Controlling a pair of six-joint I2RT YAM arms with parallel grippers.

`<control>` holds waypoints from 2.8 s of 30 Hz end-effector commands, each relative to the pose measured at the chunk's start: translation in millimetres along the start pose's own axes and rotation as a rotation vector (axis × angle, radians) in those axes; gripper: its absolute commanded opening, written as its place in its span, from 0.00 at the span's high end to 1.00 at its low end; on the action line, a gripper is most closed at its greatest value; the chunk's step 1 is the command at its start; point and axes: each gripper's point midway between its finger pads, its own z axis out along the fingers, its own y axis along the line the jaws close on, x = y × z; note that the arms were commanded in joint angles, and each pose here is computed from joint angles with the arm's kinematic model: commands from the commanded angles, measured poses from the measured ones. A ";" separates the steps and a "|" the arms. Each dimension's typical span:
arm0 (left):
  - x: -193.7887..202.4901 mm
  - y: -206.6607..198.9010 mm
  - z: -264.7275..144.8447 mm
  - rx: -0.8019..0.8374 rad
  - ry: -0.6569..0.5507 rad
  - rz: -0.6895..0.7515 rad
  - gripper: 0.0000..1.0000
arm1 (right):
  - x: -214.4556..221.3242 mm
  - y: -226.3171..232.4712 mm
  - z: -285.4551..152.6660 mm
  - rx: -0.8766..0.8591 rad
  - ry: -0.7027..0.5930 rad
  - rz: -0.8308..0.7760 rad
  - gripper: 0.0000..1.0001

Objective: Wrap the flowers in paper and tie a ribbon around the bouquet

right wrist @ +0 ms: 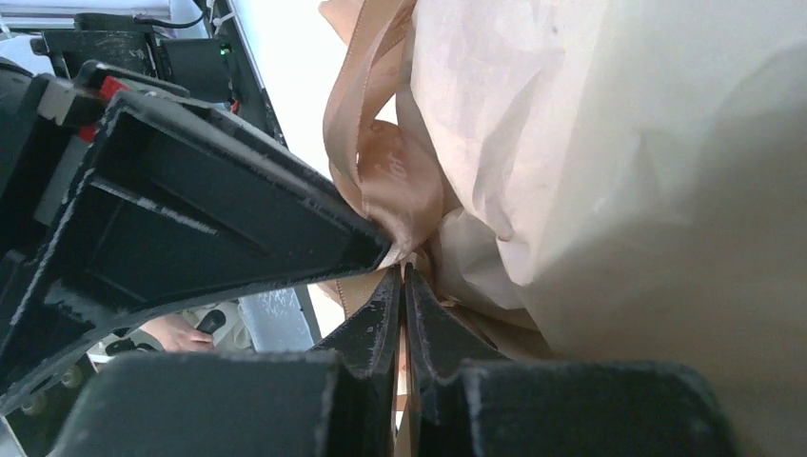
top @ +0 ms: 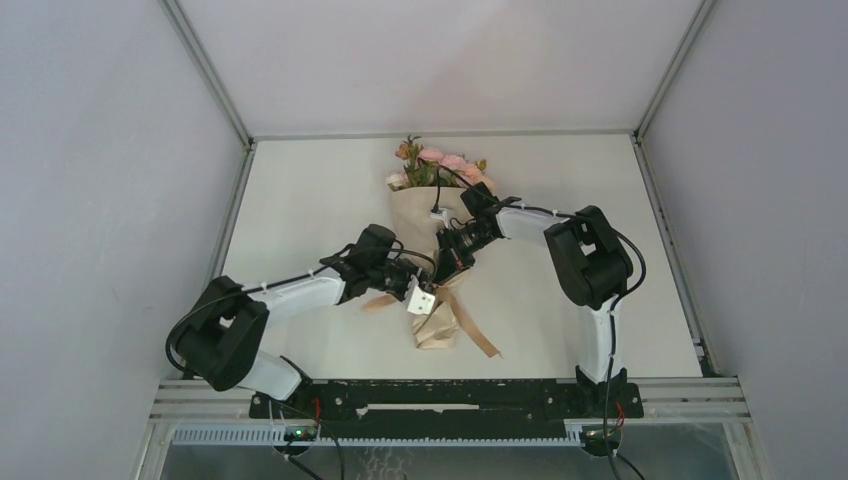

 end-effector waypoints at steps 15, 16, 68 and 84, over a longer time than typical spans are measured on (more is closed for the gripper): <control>-14.0 16.2 -7.3 -0.014 -0.021 0.043 0.78 | -5.8 18.2 -7.0 -0.008 -0.023 -0.069 0.87; -16.1 12.9 -7.3 -0.003 -0.034 0.040 0.74 | -6.1 18.6 -7.3 -0.009 -0.024 -0.070 0.87; -28.9 0.1 -9.3 0.027 -0.051 0.034 1.00 | -22.3 28.4 -22.7 0.043 -0.098 -0.101 1.00; -34.3 13.4 -18.2 -0.035 -0.097 -0.004 1.00 | -20.9 14.6 -5.1 0.085 -0.084 -0.097 0.71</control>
